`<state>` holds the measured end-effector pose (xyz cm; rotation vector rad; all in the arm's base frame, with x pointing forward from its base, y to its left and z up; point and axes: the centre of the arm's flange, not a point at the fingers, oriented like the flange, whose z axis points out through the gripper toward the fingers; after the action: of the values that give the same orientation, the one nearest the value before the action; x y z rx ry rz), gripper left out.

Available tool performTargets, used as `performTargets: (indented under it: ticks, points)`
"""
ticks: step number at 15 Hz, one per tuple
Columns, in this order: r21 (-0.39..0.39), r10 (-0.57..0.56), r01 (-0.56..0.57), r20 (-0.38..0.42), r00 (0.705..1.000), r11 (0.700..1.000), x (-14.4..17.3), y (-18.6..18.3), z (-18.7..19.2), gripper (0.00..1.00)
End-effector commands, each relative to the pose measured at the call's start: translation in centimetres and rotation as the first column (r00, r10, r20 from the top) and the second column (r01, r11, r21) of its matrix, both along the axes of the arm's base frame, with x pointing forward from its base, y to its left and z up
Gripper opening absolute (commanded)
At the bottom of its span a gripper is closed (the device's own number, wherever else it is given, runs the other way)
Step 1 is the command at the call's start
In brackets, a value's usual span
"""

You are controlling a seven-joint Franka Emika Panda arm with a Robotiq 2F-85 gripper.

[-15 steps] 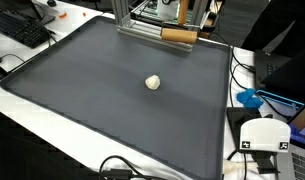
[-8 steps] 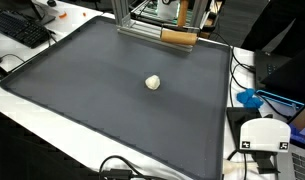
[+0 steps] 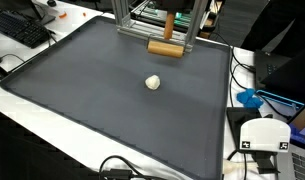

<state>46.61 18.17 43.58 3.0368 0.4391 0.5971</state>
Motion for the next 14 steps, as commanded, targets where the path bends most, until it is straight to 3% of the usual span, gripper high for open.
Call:
performTargets:
  ticks: [1, 14]
  points:
    - [-0.024, 0.006, -0.005, 0.024, 1.0, 1.0, 3.3, -0.1, -1.2, 0.35]
    - [-0.047, -0.043, 0.043, -0.011, 0.999, 0.998, 8.8, -0.7, -5.8, 0.35]
